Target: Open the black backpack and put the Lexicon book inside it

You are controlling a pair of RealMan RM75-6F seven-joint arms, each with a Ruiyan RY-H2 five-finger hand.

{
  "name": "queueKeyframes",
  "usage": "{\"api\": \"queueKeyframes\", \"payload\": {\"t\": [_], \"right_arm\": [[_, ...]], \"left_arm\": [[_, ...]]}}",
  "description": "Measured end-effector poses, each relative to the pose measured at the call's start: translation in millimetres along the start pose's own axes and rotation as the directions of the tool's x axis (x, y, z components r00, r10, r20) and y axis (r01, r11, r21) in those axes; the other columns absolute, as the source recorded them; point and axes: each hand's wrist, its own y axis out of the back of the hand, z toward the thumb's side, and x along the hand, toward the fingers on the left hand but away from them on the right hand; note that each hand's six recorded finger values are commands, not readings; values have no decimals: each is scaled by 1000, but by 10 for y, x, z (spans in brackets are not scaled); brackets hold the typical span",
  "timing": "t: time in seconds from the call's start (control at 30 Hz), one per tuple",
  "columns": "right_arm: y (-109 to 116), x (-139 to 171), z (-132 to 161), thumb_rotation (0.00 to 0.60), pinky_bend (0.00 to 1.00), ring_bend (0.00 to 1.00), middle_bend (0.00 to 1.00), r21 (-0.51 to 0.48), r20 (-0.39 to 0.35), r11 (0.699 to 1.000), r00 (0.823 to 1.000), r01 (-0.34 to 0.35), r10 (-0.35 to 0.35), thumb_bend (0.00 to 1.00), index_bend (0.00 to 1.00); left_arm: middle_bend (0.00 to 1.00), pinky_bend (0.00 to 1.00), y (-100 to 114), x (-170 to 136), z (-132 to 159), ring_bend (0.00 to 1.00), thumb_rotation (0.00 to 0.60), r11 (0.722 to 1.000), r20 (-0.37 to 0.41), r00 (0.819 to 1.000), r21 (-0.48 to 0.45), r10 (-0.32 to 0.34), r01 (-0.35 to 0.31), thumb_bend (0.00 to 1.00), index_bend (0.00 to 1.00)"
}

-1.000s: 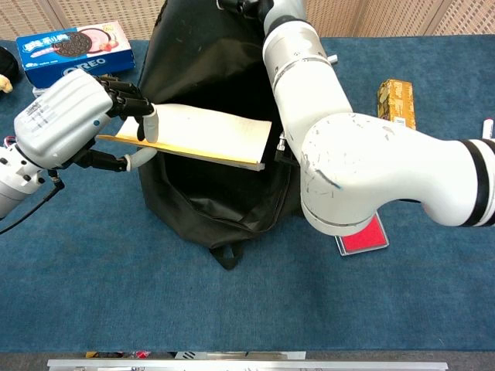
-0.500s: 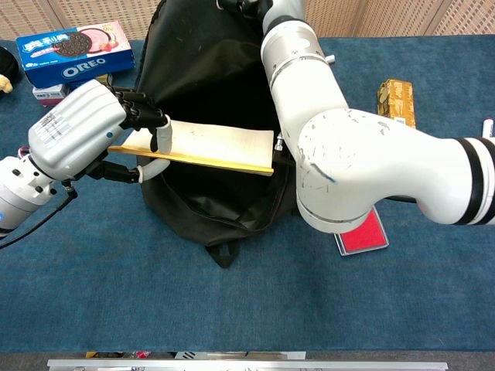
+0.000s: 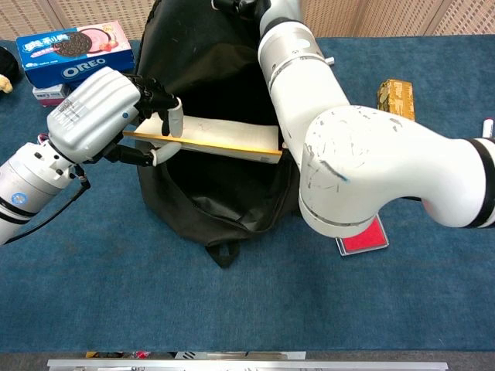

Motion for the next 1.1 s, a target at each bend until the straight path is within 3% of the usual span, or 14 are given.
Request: {"api": "queueKeyframes", "payload": {"t": [0.2,0.4,0.83,1.1], "right_arm": [[25,0,4,600,777,543,710,-24,9,1000,1000,0,1,795,812],[6,6,-5,600,777,543,710,-57,32,998,999,-7,9,794,812],[-37,29,14,600,777,543,710,-94,53,995,998,-15,20,795,812],[-27,22,12,600,777,543,710,-95,57,995,998,-11,17,795,812]], "left_arm": [[621,540,18,-85,-193,497,600,1000,-78,997,4,25,-25,340,638],[621,540,-44,-163,-216,497,600,999,-102,994,20,34,-32,340,638],[622,540,-224,-85,-92,497,600,994,-120,991,104,57,-44,341,638],[623,540,-304,-56,97,497,600,996,-88,994,67,58,-52,341,641]]}}
